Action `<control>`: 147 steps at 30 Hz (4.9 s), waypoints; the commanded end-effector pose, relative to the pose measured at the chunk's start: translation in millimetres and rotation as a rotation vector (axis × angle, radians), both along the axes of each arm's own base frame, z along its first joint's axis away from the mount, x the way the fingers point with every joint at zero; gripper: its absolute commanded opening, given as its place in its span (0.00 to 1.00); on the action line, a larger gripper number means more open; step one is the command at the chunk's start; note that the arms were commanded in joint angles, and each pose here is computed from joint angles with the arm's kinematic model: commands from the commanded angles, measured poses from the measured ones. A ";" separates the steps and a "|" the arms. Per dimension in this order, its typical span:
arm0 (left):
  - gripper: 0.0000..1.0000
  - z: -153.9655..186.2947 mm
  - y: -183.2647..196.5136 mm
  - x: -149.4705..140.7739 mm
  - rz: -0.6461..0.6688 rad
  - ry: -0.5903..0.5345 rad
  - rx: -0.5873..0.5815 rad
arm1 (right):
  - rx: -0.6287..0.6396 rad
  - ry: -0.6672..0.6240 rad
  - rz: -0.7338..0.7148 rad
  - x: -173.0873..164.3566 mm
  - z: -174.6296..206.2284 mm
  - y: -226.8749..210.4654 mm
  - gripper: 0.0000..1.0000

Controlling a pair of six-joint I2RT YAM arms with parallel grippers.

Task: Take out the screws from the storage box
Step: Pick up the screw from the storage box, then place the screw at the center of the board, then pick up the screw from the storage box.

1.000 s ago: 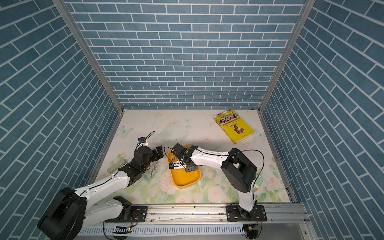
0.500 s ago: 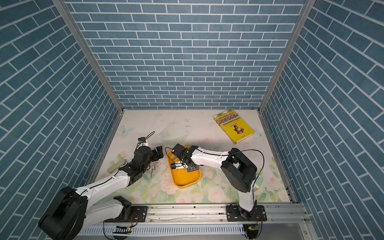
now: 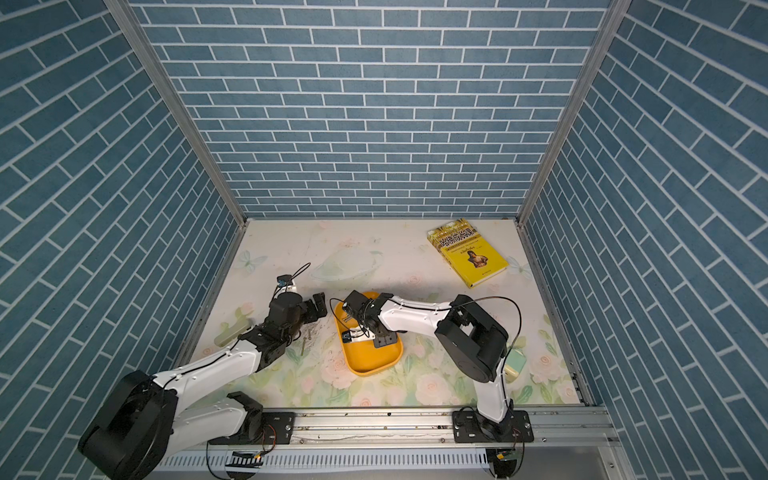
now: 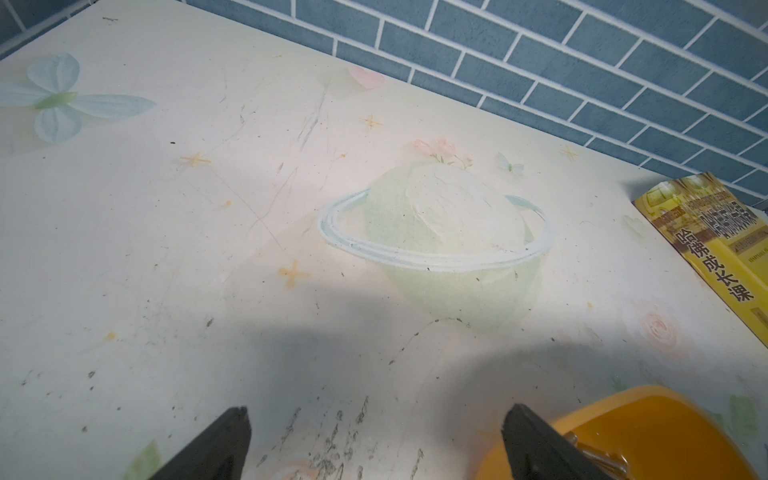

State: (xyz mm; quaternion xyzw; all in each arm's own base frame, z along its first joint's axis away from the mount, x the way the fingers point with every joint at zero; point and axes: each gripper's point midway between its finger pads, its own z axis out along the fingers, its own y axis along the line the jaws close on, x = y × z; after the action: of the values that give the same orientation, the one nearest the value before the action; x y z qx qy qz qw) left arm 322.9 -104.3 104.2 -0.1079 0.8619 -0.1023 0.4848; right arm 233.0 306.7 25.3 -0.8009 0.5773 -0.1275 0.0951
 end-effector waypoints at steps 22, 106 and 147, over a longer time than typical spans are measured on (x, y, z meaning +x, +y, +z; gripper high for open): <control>1.00 5.8 -1.6 5.9 -0.006 -0.011 -0.005 | 0.064 0.260 -0.069 -14.3 -27.0 20.0 0.00; 0.96 83.6 -74.5 19.2 -0.197 0.180 0.040 | 0.580 -0.216 -0.665 73.1 25.2 -56.4 0.00; 0.51 -45.1 -129.9 -6.9 -0.513 0.675 0.320 | 0.866 -0.385 -0.604 71.5 80.5 -62.3 0.25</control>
State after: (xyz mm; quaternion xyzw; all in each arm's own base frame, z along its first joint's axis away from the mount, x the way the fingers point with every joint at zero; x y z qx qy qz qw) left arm 312.8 -233.6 65.2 0.1496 0.9755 -0.0541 0.1522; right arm 300.6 242.0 106.0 -0.4494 0.7536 -0.0386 0.4782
